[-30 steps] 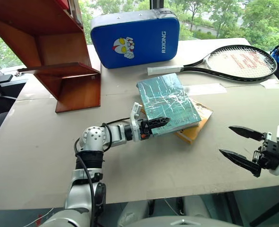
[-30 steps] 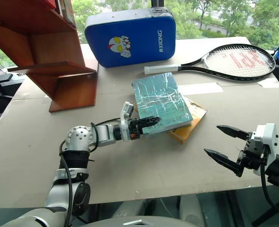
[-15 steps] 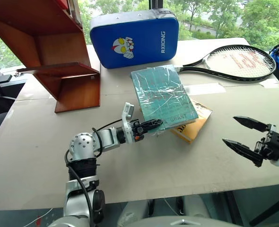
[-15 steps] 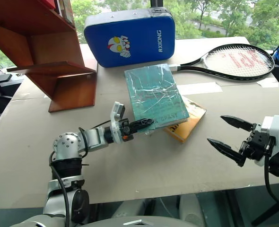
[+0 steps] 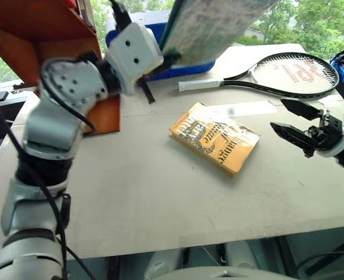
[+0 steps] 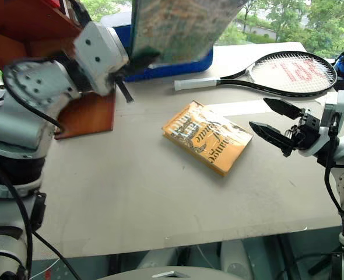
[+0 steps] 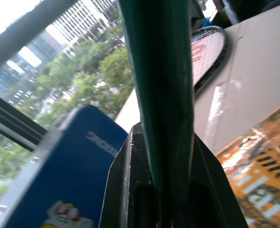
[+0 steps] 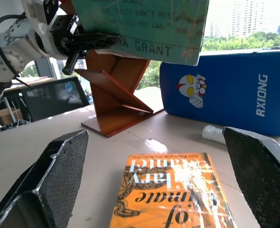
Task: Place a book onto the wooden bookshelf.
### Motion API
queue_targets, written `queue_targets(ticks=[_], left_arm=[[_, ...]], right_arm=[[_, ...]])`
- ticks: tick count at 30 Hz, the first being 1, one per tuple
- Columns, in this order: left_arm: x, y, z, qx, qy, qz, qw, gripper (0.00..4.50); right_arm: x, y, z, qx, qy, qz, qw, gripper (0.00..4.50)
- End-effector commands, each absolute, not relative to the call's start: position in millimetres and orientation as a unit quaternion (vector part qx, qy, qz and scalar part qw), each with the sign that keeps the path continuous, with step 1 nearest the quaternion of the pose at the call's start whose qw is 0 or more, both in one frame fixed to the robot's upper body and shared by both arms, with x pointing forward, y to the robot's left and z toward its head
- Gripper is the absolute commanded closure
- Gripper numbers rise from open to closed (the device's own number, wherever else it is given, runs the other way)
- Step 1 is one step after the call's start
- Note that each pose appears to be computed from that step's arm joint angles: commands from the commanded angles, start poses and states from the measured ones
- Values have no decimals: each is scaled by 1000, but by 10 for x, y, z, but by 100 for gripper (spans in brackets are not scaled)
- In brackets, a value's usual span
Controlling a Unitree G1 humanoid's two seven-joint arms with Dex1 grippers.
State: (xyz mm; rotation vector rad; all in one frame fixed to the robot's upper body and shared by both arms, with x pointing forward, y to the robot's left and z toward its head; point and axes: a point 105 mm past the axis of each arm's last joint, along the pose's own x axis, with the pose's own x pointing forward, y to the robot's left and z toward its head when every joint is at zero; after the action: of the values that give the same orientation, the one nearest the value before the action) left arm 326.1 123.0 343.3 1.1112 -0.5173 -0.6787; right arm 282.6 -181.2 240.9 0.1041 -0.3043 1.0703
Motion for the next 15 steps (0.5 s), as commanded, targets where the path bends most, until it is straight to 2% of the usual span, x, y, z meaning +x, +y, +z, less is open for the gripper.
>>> queue_targets(ticks=[1, 5, 9, 15], left_arm=[[3314, 1554, 3491, 642, -216, -233, 698, 443], [3335, 2020, 3497, 699, -156, -156, 680, 443], [3270, 2540, 3684, 739, -110, -58, 662, 443], [3178, 3053, 3622, 767, -39, -18, 641, 443]], right_arm=[[2855, -1785, 2636, 60, -179, 510, 839, 0], [2884, -1777, 2719, 69, -190, 512, 835, 0], [2961, -1727, 2701, 80, -190, 518, 830, 0], [3037, -1639, 2738, 86, -193, 531, 821, 0]])
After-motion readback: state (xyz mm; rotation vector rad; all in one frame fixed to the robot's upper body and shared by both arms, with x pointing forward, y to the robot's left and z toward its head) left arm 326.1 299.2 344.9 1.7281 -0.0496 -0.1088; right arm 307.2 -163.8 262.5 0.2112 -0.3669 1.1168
